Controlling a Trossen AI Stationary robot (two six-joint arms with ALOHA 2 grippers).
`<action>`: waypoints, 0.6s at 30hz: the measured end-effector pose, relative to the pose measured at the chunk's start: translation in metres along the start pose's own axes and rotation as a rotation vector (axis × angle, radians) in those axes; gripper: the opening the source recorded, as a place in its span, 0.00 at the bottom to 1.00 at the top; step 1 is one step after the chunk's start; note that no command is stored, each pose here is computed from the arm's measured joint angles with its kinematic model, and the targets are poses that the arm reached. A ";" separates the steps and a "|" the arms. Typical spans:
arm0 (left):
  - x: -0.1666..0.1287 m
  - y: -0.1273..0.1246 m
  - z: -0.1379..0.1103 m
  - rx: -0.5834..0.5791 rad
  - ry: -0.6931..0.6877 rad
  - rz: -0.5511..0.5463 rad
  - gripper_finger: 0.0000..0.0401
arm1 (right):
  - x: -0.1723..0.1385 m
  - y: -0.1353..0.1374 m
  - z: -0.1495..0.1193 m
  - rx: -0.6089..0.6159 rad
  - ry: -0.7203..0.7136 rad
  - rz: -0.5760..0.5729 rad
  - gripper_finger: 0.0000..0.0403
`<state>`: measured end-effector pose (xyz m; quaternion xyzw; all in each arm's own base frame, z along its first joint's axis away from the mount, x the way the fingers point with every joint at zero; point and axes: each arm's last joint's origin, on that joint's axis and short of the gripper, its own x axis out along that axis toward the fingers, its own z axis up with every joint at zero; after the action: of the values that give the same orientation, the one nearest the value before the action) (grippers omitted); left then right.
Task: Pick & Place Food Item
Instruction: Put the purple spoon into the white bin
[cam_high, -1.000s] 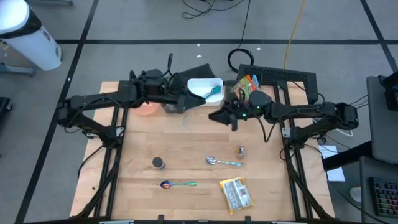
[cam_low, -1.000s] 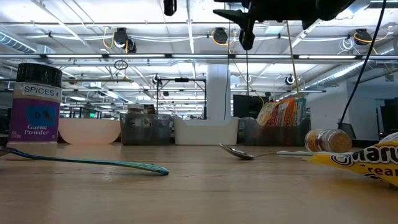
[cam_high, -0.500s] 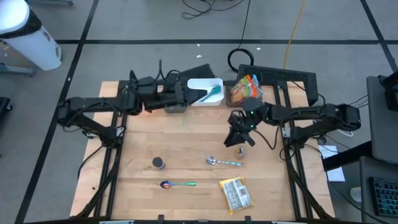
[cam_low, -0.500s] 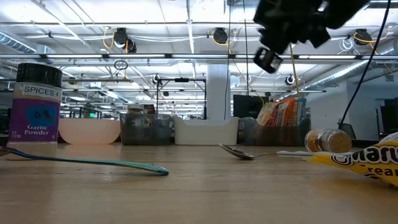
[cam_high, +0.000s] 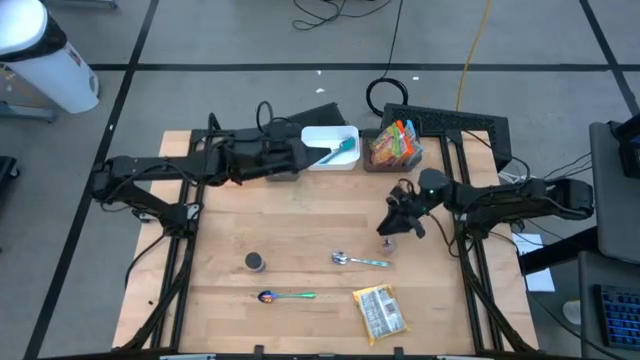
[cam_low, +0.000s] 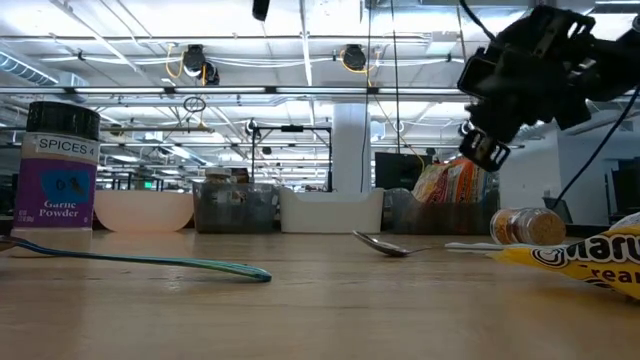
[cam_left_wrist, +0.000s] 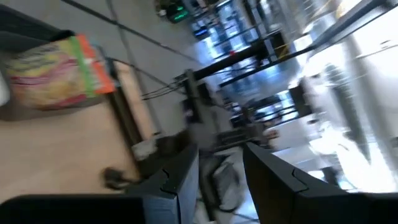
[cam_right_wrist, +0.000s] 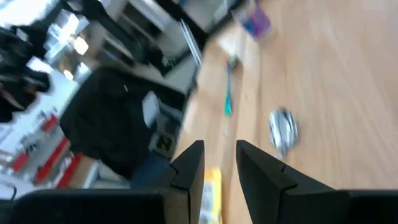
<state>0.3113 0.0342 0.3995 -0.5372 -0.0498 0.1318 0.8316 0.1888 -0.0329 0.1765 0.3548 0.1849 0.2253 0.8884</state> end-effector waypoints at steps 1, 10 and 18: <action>0.000 0.002 0.000 0.016 0.006 0.021 0.33 | -0.001 0.001 0.002 -0.012 -0.030 0.015 0.21; 0.002 0.018 0.009 0.175 0.213 0.035 0.33 | -0.007 0.008 0.024 -0.084 -0.365 -0.100 0.21; -0.010 0.038 0.001 0.187 0.697 0.017 0.33 | -0.009 0.005 0.027 -0.011 -0.481 -0.197 0.21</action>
<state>0.2947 0.0473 0.3661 -0.4719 0.2536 -0.0485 0.8430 0.1934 -0.0485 0.2001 0.3734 0.0008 0.0477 0.9264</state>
